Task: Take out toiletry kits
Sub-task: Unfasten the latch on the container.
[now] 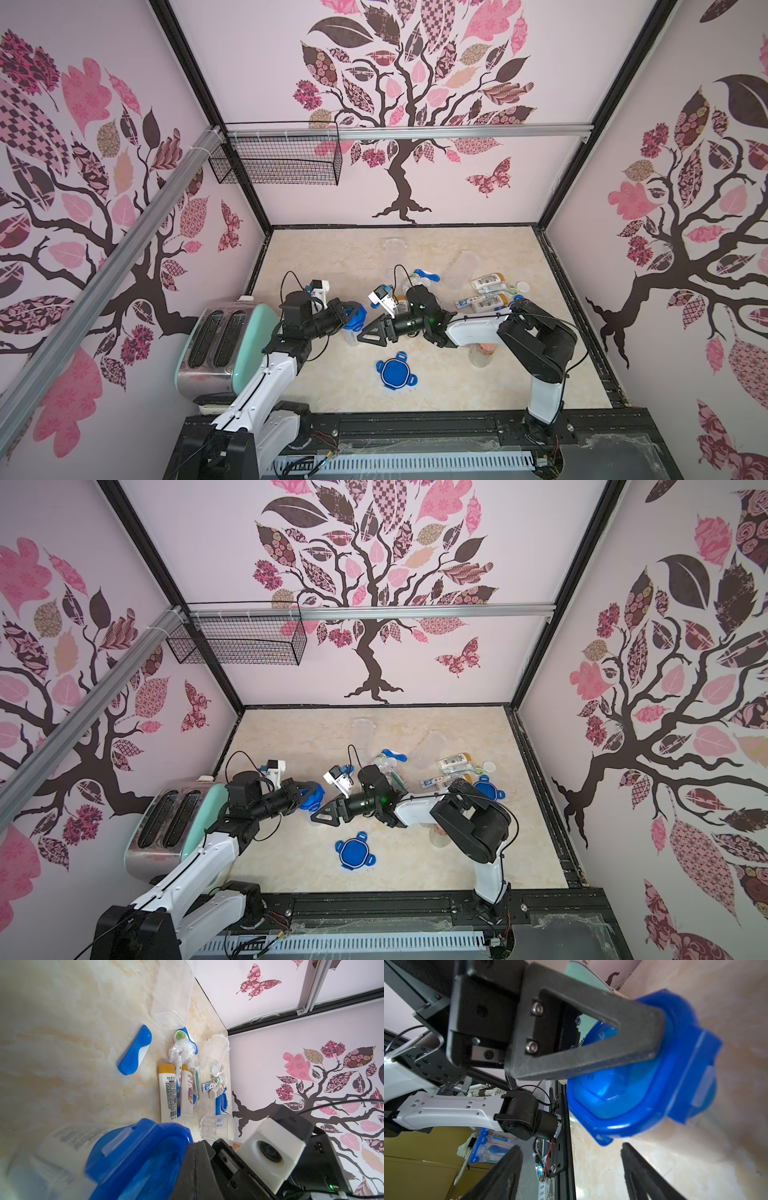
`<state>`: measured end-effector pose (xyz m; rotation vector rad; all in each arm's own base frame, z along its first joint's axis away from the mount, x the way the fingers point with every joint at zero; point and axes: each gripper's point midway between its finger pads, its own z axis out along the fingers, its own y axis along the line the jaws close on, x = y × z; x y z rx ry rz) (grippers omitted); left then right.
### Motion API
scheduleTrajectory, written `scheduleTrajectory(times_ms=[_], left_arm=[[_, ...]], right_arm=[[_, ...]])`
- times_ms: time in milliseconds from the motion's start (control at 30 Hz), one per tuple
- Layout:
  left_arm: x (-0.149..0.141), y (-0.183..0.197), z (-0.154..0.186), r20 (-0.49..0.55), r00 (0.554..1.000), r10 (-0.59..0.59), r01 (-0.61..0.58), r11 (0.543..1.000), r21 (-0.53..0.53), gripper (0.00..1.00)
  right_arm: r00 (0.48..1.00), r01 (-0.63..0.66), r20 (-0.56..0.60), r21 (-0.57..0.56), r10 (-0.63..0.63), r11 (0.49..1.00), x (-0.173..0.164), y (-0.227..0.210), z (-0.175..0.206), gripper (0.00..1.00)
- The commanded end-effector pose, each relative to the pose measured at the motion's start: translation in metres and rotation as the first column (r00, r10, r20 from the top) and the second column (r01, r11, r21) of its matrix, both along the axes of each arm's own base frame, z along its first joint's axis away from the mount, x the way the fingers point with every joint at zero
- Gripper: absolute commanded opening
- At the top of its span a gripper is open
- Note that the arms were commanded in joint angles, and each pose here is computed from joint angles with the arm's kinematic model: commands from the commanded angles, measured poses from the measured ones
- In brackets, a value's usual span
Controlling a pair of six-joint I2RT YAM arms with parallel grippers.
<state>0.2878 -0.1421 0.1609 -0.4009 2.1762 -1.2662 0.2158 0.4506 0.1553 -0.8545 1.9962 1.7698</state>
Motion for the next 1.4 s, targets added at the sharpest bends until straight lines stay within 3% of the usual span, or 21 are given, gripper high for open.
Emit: scheduleTrajectory(times_ms=[0,667,1033,1367], left_arm=[[-0.014,0.011,-0.043,-0.150,0.988,0.043,-0.034,0.997,0.067,0.00],[-0.015,0.012,-0.053,-0.166,0.985,0.045,-0.032,0.996,0.082,0.00],[-0.017,0.014,-0.057,-0.166,0.984,0.056,-0.041,0.995,0.092,0.00],[-0.021,0.015,-0.068,-0.183,0.982,0.057,-0.039,0.994,0.102,0.00]], right_arm=[[1.000,-0.002,0.007,0.063,0.002,0.998,0.004,0.011,0.022,0.77],[0.987,-0.086,0.146,0.173,0.061,0.981,-0.011,0.023,0.051,0.75],[0.951,-0.171,0.295,0.259,0.091,0.950,-0.032,0.017,0.067,0.75],[0.927,-0.216,0.363,0.317,0.092,0.924,-0.043,0.013,0.071,0.75]])
